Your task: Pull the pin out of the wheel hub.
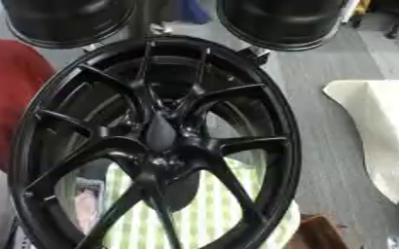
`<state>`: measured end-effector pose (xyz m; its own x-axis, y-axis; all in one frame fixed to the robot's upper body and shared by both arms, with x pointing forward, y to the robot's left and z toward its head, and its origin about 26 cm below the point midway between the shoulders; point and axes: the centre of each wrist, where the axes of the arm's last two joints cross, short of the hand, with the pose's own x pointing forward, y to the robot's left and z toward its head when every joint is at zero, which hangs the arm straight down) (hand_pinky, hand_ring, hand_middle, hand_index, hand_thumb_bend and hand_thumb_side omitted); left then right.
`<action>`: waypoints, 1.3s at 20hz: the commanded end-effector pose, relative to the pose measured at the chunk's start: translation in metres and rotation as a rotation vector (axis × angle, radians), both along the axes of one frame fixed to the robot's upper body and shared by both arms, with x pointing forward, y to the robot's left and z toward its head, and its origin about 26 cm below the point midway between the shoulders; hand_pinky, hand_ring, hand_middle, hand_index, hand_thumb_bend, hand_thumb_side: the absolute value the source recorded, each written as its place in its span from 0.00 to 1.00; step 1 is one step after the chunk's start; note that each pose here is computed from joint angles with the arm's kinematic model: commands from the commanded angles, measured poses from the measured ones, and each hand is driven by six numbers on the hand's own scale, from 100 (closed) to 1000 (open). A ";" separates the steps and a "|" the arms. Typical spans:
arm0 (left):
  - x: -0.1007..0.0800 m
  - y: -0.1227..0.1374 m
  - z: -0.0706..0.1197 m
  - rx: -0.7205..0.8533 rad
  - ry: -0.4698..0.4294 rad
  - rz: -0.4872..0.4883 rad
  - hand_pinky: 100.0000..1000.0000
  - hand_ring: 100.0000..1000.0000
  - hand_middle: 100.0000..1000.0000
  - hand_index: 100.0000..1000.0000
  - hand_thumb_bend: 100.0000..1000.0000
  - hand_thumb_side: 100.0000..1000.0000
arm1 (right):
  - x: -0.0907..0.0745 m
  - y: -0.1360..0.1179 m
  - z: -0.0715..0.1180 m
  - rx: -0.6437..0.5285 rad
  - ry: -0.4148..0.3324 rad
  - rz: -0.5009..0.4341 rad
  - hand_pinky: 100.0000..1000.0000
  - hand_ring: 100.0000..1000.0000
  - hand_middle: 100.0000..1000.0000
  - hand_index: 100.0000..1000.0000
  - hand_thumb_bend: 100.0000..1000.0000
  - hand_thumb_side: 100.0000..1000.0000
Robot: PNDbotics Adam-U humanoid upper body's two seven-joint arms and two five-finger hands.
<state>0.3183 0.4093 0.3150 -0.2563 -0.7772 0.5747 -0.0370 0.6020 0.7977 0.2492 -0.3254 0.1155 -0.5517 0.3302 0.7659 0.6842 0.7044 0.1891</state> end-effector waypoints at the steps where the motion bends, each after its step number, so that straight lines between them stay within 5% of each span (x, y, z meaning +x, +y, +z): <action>1: -0.005 0.008 0.007 0.090 -0.009 0.028 1.00 0.86 0.87 0.96 0.05 0.49 | -0.001 -0.001 0.005 -0.014 -0.015 -0.003 0.48 0.57 0.51 0.51 0.15 0.25; 2: -0.005 0.010 0.005 0.114 -0.006 0.041 1.00 0.88 0.91 0.99 0.19 0.59 | -0.001 -0.001 0.005 -0.012 -0.015 -0.003 0.48 0.57 0.51 0.51 0.15 0.25; 5: -0.004 0.016 0.001 0.161 -0.009 0.088 0.99 0.89 0.91 1.00 0.27 0.69 | -0.001 0.000 0.004 -0.008 -0.016 -0.004 0.48 0.57 0.51 0.51 0.15 0.25; 8: -0.004 0.015 0.000 0.166 -0.025 0.096 0.98 0.87 0.88 0.97 0.19 0.75 | -0.001 -0.001 0.004 -0.005 -0.017 -0.006 0.48 0.57 0.51 0.51 0.15 0.25; 10: -0.005 0.013 0.001 0.130 -0.051 0.094 0.98 0.83 0.80 0.91 0.00 0.77 | -0.001 -0.001 0.005 -0.006 -0.017 -0.005 0.48 0.57 0.51 0.51 0.15 0.25; 14: -0.014 -0.006 0.009 -0.043 -0.203 0.016 0.94 0.69 0.63 0.80 0.00 0.68 | -0.001 -0.002 0.004 -0.008 -0.019 -0.008 0.49 0.57 0.51 0.51 0.15 0.25; 19: -0.036 -0.044 0.011 -0.421 -0.523 -0.153 0.95 0.69 0.65 0.84 0.00 0.62 | -0.002 -0.003 0.005 -0.017 -0.025 -0.011 0.49 0.57 0.51 0.51 0.15 0.25; 26: -0.036 -0.061 -0.036 -0.742 -0.656 -0.250 0.96 0.71 0.67 0.85 0.00 0.64 | 0.000 -0.003 0.007 -0.030 -0.044 -0.006 0.49 0.57 0.51 0.52 0.16 0.25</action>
<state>0.2853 0.3510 0.2745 -0.7654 -0.1906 0.6147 -0.1531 0.9816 0.1137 0.2492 -0.3254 0.1153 -0.5665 0.3347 0.7530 0.6832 0.7016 0.2022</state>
